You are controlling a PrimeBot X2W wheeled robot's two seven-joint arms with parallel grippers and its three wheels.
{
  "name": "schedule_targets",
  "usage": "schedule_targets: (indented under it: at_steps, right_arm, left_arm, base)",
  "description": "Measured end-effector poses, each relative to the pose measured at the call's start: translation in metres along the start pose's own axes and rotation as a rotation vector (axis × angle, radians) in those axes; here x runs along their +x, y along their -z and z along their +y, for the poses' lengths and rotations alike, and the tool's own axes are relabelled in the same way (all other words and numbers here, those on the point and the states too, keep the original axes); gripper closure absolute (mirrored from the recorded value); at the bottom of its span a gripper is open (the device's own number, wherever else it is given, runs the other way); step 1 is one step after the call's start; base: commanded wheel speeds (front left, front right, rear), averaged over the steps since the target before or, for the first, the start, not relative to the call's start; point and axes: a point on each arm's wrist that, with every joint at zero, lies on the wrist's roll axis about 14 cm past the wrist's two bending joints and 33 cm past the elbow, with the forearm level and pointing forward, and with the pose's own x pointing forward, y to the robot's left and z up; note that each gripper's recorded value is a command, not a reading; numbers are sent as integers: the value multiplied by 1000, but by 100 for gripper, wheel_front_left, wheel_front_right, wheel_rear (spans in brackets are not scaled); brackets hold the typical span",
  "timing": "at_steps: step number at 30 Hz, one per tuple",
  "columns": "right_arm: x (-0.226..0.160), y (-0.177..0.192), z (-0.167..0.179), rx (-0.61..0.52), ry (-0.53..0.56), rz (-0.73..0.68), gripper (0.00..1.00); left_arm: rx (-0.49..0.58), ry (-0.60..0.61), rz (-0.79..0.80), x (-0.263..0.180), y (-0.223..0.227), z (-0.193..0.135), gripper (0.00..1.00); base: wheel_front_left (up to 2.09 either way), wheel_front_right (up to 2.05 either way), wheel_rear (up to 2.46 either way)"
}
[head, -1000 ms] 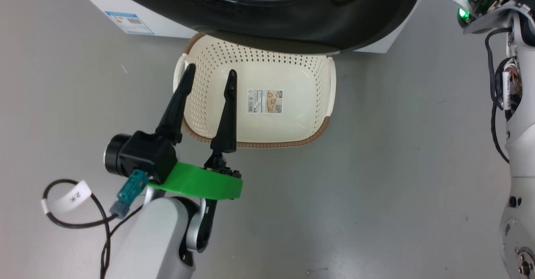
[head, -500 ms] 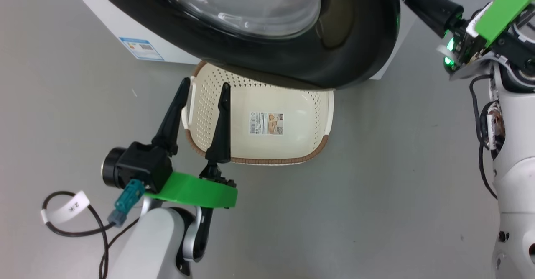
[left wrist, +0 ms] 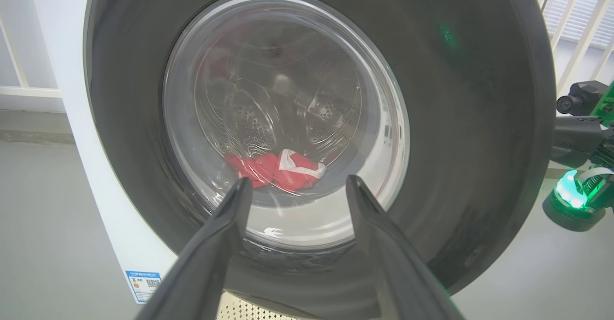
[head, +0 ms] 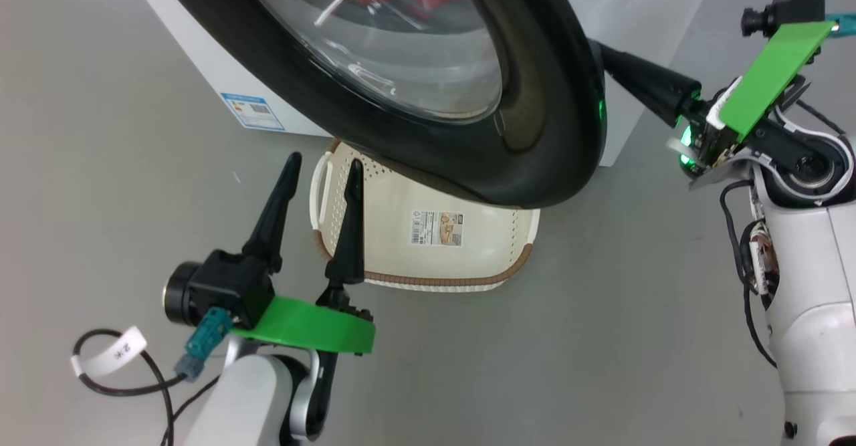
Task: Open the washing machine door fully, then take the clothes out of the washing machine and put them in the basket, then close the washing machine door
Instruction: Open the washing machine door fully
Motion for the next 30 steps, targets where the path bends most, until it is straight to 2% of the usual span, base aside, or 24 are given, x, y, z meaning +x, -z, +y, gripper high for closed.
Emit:
schedule_targets:
  at_steps: [30]
  right_arm:
    - [3,109,34,16,-103,209,100]
  left_arm:
    - [20,-146,-89,-61,-47,43,0]
  base:
    - [0,0,0]
